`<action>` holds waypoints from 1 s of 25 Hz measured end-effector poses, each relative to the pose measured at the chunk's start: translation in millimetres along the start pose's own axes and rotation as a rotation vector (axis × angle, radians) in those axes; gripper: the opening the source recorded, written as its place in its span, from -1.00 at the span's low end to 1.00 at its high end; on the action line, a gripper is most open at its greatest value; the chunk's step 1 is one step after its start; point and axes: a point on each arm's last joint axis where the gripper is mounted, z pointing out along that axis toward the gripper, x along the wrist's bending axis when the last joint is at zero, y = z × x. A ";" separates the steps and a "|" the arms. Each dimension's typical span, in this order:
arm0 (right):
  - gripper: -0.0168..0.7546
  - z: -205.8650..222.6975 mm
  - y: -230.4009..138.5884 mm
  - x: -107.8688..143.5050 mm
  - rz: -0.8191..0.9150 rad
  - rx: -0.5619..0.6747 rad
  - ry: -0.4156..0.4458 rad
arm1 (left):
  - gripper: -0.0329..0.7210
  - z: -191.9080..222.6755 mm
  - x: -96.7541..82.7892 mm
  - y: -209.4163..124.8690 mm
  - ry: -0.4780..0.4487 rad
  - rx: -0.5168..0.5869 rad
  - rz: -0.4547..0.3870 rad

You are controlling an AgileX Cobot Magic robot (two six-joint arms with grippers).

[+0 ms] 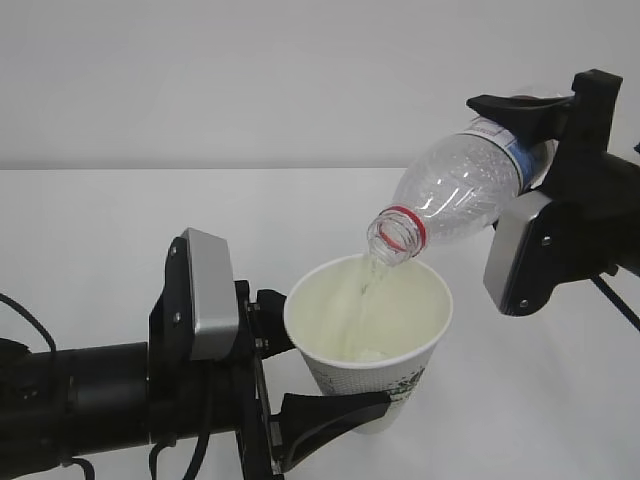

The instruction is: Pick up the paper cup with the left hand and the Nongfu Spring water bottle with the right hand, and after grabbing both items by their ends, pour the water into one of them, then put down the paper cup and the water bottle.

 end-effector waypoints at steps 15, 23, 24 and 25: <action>0.34 0.0 0.0 0.0 -0.001 0.000 0.000 | 0.40 0.0 0.0 -0.2 0.000 0.000 0.000; 0.34 0.0 0.1 -0.3 -0.001 -0.001 -0.004 | 0.40 0.0 0.0 -0.2 0.000 0.000 0.000; 0.34 0.0 0.1 -0.5 -0.001 -0.001 -0.005 | 0.40 0.0 0.0 -0.2 0.000 0.000 0.000; 0.34 0.0 0.2 -0.7 -0.001 -0.002 -0.007 | 0.40 0.0 0.0 -0.2 0.000 0.000 0.000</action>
